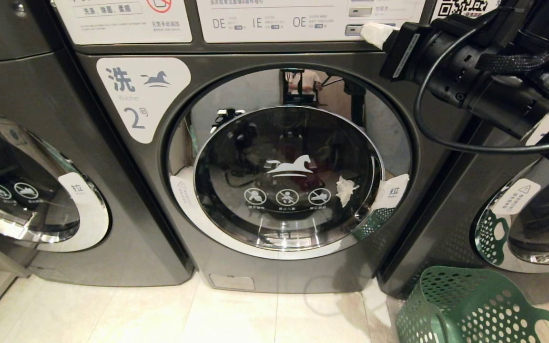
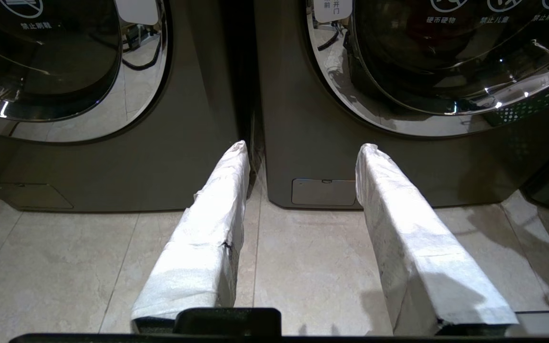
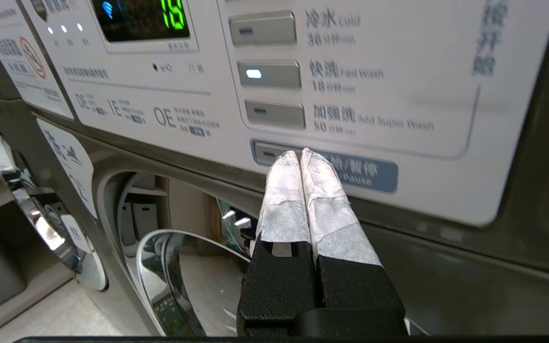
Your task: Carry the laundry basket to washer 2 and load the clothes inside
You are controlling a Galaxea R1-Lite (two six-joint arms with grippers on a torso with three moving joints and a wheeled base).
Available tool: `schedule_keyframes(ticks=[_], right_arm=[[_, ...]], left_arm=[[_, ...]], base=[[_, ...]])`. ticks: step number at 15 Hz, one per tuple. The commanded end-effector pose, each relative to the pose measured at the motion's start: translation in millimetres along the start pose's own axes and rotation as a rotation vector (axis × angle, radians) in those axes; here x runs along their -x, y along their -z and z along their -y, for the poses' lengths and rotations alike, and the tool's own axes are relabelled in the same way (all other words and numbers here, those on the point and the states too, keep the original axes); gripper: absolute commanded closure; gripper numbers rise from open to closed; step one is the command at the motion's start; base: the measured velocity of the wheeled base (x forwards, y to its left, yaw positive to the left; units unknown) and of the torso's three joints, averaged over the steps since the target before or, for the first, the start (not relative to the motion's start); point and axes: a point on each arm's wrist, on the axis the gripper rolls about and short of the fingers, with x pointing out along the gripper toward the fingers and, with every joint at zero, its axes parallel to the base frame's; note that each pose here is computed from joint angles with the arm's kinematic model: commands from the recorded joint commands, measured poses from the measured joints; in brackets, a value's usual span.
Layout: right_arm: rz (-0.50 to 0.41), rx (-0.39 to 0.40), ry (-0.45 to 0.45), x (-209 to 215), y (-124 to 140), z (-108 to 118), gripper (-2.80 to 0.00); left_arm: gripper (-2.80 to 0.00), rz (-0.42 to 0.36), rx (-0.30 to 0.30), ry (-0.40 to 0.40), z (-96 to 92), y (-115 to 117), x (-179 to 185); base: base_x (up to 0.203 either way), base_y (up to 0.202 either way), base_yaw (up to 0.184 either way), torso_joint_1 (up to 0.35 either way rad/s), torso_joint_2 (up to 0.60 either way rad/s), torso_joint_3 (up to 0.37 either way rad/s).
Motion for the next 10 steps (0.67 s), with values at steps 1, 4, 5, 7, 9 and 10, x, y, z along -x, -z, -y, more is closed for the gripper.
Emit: schedule_keyframes(ticks=[1, 4, 5, 7, 9, 10], right_arm=[[-0.023, -0.002, -0.008, 5.2, 4.2, -1.4, 0.00], [-0.039, -0.009, -0.019, 11.8, 6.4, -4.9, 0.00], [-0.034, -0.010, -0.022, 11.9, 4.8, -6.0, 0.00], [-0.020, -0.014, -0.037, 15.2, -1.2, -10.9, 0.00], [-0.017, -0.015, -0.042, 18.0, -3.6, -14.1, 0.00], [-0.024, -0.014, -0.038, 21.6, -4.0, -13.9, 0.00]], left_arm=[[0.00, -0.005, 0.000, 0.000, 0.1, 2.1, -0.4], [0.00, -0.005, 0.000, 0.000, 0.1, 2.1, -0.4], [0.00, -0.005, 0.000, 0.000, 0.1, 2.1, -0.4], [0.00, -0.005, 0.000, 0.000, 0.1, 2.1, -0.4], [0.00, -0.005, 0.000, 0.000, 0.1, 2.1, -0.4], [0.00, -0.005, 0.000, 0.000, 0.1, 2.1, -0.4]], base=[[0.000, 0.000, 0.000, 0.000, 0.00, 0.000], [0.000, 0.000, 0.000, 0.000, 0.00, 0.000], [0.000, 0.000, 0.000, 0.000, 0.00, 0.000], [0.000, 0.000, 0.000, 0.000, 0.00, 0.000], [0.000, 0.000, 0.000, 0.000, 0.00, 0.000], [0.000, 0.000, 0.000, 0.000, 0.00, 0.000]])
